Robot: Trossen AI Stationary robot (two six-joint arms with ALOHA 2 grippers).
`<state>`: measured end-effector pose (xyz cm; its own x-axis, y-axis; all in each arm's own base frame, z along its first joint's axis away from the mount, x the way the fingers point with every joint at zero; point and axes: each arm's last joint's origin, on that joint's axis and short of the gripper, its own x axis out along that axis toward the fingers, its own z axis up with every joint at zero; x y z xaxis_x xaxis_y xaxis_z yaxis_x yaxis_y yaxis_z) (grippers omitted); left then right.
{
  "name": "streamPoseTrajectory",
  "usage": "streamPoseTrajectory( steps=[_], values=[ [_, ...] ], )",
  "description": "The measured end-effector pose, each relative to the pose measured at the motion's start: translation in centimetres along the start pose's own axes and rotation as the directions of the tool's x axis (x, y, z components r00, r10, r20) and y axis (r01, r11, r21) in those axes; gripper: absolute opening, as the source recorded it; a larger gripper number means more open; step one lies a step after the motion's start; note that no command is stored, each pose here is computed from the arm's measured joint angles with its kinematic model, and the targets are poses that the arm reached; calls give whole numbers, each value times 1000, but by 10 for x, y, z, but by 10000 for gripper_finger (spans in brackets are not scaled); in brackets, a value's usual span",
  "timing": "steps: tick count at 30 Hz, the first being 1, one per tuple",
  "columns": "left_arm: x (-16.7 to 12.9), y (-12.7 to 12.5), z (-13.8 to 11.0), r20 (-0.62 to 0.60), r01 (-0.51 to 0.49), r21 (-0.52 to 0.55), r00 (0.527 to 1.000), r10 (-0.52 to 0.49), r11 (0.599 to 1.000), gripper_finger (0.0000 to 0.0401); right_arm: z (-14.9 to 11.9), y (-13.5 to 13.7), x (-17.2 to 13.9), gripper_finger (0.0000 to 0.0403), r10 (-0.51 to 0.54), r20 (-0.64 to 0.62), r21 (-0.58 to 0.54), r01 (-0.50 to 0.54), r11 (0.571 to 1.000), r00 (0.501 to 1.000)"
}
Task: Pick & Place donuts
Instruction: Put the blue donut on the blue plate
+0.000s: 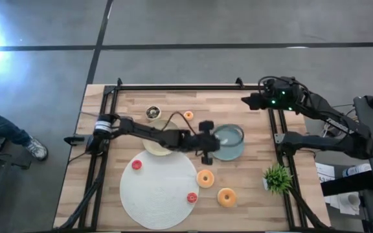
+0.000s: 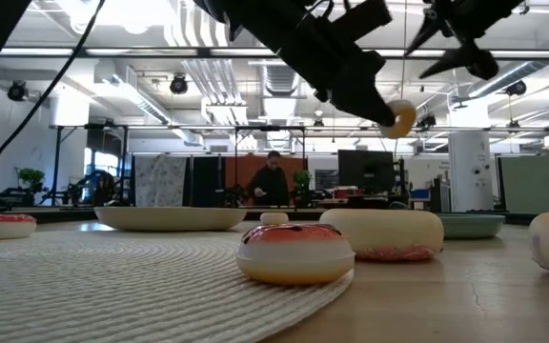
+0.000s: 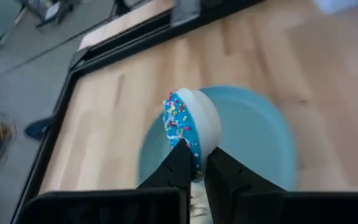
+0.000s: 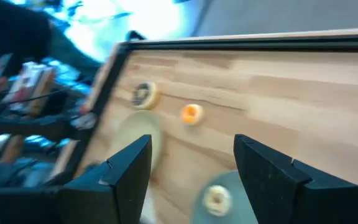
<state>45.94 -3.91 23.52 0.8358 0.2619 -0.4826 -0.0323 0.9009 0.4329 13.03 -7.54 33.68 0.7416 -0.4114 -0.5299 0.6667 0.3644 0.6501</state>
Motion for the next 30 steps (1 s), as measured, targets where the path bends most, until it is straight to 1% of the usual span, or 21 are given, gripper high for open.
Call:
streamPoseTrajectory(
  steps=[2, 4, 5, 8, 11, 13, 16, 17, 20, 22, 26, 30],
  values=[
    [0, -14, -1, 5, 21, 49, 1000, -22, 999, 7, -3, -4, -6, 219, -34, 6, 3, 34, 999, 999],
    [5, -27, -4, 12, 32, 122, 999, -33, 992, 7, -4, -6, -12, 219, -38, 18, 3, 38, 999, 999],
    [8, -33, -7, -5, 26, 164, 1000, -26, 986, 7, -4, -7, -15, 219, -31, 23, 4, 31, 1000, 999],
    [20, -42, -15, -60, -23, 254, 997, 39, 967, 7, -5, -7, -23, 219, -9, 42, 14, 9, 1000, 999],
    [33, -39, -18, -107, -59, 298, 990, 95, 953, 7, -6, -8, -29, 219, 16, 53, 1, -16, 1000, 998],
    [41, -33, -20, -149, -55, 291, 984, 102, 955, 7, -7, -8, -32, 219, 37, 47, -7, -37, 999, 998],
    [55, -27, -21, -208, 8, 259, 977, 48, 966, 7, -8, -8, -37, 219, 70, 34, -19, -69, 997, 997],
    [58, -27, -21, -236, 28, 253, 971, 34, 967, 7, -9, -8, -38, 219, 78, 30, -26, -78, 997, 996],
    [69, -29, -18, -278, 50, 213, 960, 12, 976, 7, -10, -9, -41, 219, 91, 36, -44, -89, 995, 995],
    [76, -33, -20, -323, 67, 198, 946, 1, 978, 12, -10, -9, -44, 219, 98, 41, -56, -96, 994, 994],
    [84, -36, -19, -366, 75, 169, 931, -8, 983, 45, -11, -10, -48, 219, 106, 44, -66, -103, 993, 993],
    [80, -33, -11, -378, 71, 140, 926, -13, 988, 90, -12, -10, -50, 219, 113, 47, -82, -109, 991, 992]
  ],
)
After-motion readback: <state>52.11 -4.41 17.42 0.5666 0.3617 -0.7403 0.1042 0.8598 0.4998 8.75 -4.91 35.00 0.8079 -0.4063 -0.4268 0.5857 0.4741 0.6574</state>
